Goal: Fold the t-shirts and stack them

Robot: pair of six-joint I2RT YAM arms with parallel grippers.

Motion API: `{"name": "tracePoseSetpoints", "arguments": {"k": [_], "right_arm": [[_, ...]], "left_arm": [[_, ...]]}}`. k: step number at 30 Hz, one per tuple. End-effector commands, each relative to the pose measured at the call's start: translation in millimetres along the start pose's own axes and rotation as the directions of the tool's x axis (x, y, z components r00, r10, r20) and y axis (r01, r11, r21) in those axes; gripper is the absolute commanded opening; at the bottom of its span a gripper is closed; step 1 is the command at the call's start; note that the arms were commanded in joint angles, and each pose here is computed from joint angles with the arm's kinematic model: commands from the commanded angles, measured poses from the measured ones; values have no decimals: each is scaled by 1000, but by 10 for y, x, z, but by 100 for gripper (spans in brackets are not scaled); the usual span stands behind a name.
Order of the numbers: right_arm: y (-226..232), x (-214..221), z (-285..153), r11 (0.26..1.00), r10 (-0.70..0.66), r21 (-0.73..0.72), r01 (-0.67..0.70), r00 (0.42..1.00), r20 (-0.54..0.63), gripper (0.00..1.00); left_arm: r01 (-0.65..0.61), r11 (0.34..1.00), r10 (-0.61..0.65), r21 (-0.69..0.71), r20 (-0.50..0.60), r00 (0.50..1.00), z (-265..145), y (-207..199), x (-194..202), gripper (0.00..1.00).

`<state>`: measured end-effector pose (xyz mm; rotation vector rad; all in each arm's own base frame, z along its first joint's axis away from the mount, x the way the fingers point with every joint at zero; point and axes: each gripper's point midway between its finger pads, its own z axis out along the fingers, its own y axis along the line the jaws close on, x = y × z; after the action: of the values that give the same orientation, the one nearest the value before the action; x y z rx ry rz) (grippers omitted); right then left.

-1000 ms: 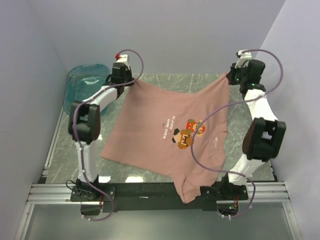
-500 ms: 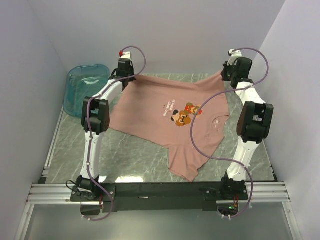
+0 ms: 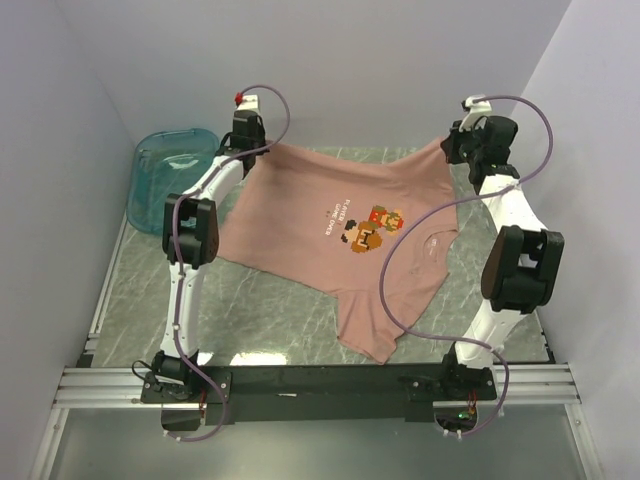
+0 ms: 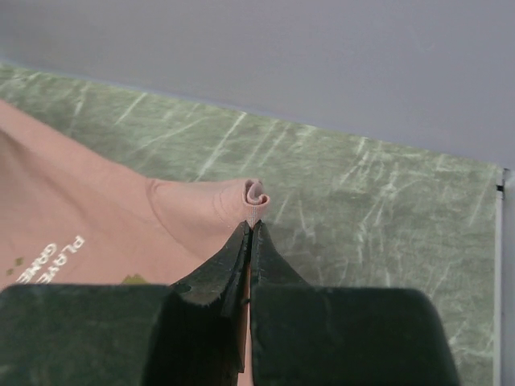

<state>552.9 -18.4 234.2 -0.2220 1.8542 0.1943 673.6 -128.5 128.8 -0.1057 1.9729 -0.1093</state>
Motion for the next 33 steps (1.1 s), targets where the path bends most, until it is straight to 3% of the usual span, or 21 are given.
{"name": "tracePoseSetpoints", "arguments": {"k": [1,11,18,33], "right_arm": [[200,-309,-183,998,-13,-62,19,996,92,0],[489,-192,-454,991,-4,-131,15,996,84,0],[644,-153,-550,987,-17,-156,30,996,85,0],[320,-447,-552,1000,16,7,-18,989,144,0]], "left_arm": [[-2,999,7,-39,137,991,62,62,-410,0],[-30,998,39,-48,207,978,110,129,-567,0],[-48,997,57,-52,194,979,197,169,-450,0],[-82,996,83,-17,122,989,234,115,-177,0]]}}
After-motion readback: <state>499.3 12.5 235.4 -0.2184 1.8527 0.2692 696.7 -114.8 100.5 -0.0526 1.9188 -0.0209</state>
